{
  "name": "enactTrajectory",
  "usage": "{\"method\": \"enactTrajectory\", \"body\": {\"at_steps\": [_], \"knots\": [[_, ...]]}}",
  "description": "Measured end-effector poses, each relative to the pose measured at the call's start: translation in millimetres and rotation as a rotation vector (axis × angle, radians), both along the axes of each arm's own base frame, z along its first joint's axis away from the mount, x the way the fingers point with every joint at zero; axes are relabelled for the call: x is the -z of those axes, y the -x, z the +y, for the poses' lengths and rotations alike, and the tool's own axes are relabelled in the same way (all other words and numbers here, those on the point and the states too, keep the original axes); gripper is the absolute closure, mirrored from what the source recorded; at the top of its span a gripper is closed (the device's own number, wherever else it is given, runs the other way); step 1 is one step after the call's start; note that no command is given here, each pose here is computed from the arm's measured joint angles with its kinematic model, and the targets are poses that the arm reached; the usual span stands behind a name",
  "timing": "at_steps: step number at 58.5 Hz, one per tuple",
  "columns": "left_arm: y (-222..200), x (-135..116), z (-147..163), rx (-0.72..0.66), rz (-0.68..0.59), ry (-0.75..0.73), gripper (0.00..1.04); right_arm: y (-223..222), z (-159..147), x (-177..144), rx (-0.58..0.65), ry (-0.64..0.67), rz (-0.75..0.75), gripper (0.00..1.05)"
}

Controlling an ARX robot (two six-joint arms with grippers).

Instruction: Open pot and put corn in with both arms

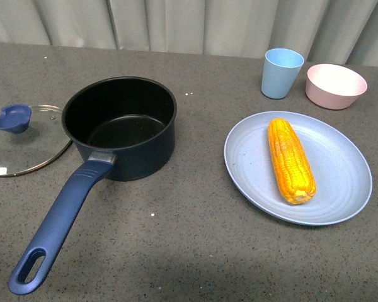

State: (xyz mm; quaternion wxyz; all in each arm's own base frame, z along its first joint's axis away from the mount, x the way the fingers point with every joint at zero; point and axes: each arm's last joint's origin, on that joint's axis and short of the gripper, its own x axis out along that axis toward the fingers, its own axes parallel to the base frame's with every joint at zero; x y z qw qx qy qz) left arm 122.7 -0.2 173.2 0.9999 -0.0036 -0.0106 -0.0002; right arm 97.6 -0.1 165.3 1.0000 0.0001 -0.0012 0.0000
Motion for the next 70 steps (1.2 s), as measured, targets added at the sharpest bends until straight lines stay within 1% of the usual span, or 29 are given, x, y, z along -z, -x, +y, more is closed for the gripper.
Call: {"method": "enactTrajectory", "body": {"at_steps": [36,40,44,49,50,51,52,57,61,64,67,70], "knots": [[15.4,0.2,0.0,0.0,-0.002,0.0,1.01,0.0,0.0,0.0,0.0,0.0,0.0,0.09],[21.7,4.7,0.0,0.002,0.032,0.0,1.01,0.0,0.0,0.0,0.0,0.0,0.0,0.09],[25.4,3.3,0.0,0.002,0.007,0.0,1.01,0.0,0.0,0.0,0.0,0.0,0.0,0.09],[25.8,3.2,0.0,0.002,0.005,0.0,1.01,0.0,0.0,0.0,0.0,0.0,0.0,0.09],[25.8,3.2,0.0,0.002,0.005,0.001,1.0,0.0,0.0,0.0,0.0,0.0,0.0,0.09],[25.8,3.2,0.0,0.002,0.005,0.0,0.97,0.0,0.0,0.0,0.0,0.0,0.0,0.09],[25.8,3.3,0.0,0.002,0.006,0.0,0.91,0.0,0.0,0.0,0.0,0.0,0.0,0.09],[25.9,3.2,0.0,0.002,0.005,0.0,0.75,-0.2,0.1,0.6,-0.006,0.011,0.01,0.09],[25.9,3.2,0.0,0.002,0.005,0.0,0.64,-1.7,-0.1,1.7,-0.026,0.081,0.118,0.09],[25.9,3.2,0.0,0.002,0.005,0.0,0.54,-8.6,-0.4,3.2,-0.034,0.125,0.194,0.09],[25.9,3.2,0.0,0.002,0.005,0.0,0.46,-15.3,-0.4,4.2,-0.033,0.145,0.221,0.09],[25.9,3.2,0.0,0.002,0.005,0.0,0.36,-28.0,0.2,3.1,-0.041,0.153,0.255,0.09]]}}
